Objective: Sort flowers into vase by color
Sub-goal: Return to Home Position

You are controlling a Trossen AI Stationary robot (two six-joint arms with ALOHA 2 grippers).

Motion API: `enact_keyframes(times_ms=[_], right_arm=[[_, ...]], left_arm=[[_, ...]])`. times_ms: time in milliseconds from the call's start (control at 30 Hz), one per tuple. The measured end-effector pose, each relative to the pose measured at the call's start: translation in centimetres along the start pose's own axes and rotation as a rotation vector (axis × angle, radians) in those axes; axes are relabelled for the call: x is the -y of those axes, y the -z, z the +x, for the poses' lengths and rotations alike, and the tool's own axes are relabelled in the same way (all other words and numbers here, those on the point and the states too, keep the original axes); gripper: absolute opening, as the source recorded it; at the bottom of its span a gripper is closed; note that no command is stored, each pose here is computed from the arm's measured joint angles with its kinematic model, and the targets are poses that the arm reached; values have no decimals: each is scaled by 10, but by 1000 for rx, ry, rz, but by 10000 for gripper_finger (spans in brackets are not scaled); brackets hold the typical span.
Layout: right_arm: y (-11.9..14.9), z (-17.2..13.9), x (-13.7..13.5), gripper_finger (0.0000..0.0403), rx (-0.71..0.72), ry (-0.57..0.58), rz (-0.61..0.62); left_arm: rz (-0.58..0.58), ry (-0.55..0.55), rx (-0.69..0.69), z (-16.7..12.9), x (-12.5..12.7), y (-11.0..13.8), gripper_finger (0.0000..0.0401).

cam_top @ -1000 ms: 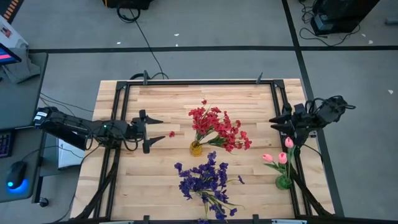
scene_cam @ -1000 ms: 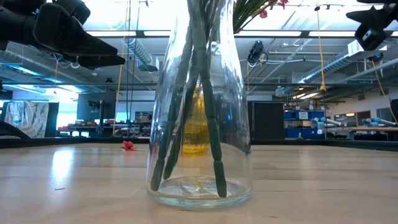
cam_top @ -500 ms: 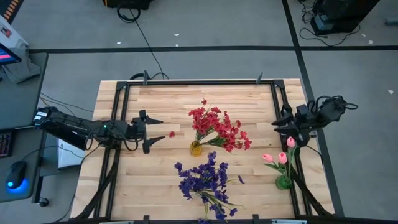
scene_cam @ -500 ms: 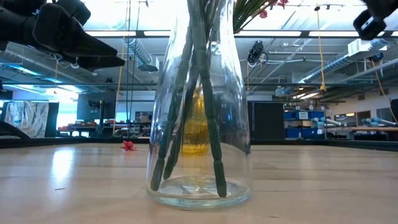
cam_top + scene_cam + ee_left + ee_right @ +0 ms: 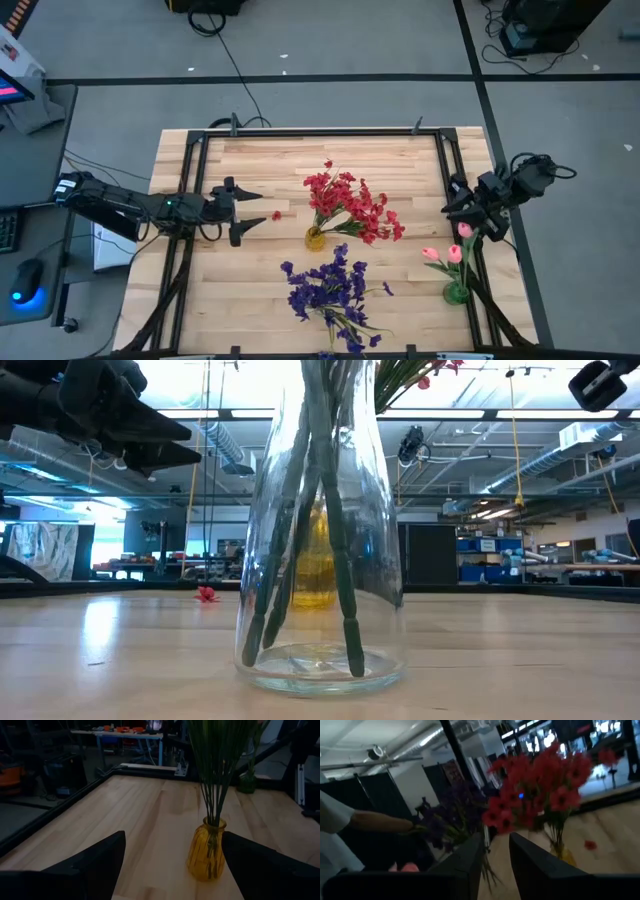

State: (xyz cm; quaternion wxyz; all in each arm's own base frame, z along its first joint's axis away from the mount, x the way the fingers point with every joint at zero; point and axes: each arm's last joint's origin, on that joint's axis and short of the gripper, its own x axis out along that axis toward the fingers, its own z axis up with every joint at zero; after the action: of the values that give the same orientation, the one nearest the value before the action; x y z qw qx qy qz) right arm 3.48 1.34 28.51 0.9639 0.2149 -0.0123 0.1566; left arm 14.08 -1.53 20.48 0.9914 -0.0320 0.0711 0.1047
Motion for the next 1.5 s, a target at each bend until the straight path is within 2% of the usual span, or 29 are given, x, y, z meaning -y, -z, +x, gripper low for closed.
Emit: enact_keyframes(times_ms=[167,233,333,433,533,633,833,1000,1100,1233,1300,1433,1500], right_arm=[[15,12,3,101,26,6,22],[20,15,6,99,23,38,15],[17,16,9,98,103,98,-4],[15,17,13,98,166,202,-52],[12,15,19,98,229,366,-81],[23,17,31,98,207,532,-83],[50,26,50,98,149,569,61],[45,28,57,98,305,596,66],[38,25,59,98,370,662,44],[50,22,69,98,225,767,9],[58,23,74,98,140,744,30],[72,31,78,93,53,503,81],[84,34,83,88,-22,432,115]], left_arm=[[-10,2,21,1,1,-2,335],[-12,3,27,2,1,-3,335],[-11,9,22,4,2,-2,335],[-26,10,14,6,3,-1,335],[-31,9,-3,9,4,2,335],[-24,27,-15,13,6,4,335],[-13,29,-51,21,8,10,335],[-7,28,-59,27,11,13,335],[-3,35,-69,29,12,15,335],[7,40,-91,32,13,18,335],[11,40,-98,33,13,19,335],[21,38,-120,36,14,23,335],[28,40,-122,38,14,24,335]])
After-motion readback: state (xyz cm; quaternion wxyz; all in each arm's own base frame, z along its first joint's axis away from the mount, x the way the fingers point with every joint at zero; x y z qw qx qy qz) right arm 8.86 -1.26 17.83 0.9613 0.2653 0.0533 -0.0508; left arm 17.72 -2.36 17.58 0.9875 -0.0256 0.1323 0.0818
